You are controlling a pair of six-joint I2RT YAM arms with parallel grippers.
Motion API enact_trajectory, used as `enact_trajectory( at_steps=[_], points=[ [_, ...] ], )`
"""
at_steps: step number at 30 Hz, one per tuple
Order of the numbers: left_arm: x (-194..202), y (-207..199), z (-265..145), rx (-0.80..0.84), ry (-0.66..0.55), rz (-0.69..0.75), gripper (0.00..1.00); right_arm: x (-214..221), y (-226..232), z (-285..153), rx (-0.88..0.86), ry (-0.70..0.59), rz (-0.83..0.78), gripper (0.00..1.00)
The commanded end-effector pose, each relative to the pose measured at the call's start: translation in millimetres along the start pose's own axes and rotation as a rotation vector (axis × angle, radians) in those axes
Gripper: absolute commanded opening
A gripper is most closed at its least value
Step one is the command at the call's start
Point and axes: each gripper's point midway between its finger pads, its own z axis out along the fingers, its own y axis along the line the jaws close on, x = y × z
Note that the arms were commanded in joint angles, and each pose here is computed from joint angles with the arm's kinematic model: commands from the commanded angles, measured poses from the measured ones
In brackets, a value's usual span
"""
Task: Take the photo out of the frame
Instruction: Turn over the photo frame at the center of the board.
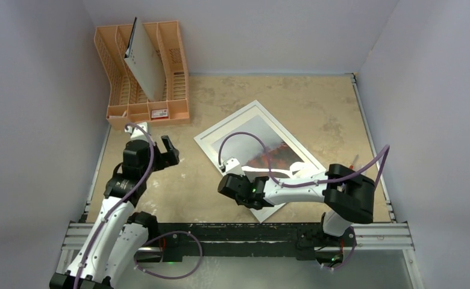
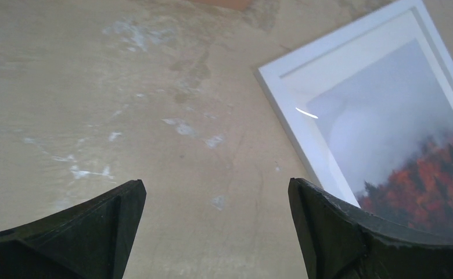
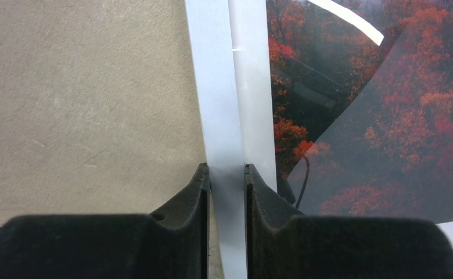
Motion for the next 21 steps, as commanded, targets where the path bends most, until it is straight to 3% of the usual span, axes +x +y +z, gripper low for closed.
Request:
enact_trajectory(
  at_steps=[1,9,15,21],
  points=[
    [19,-53,5,0.309,0.041,-0.083,1.00,-25,14,-20,-0.062,-0.056,0.101,0.12],
    [58,-82,10,0.547,0.086,-0.207,0.99,-46,32,-35,-0.164,-0.109,0.169,0.10],
    [85,-86,16,0.614,0.112,-0.339,0.94,-54,42,-43,-0.218,-0.111,0.186,0.10],
    [88,-87,18,0.649,0.082,-0.408,0.93,-61,54,-51,-0.288,-0.118,0.207,0.10]
  ],
)
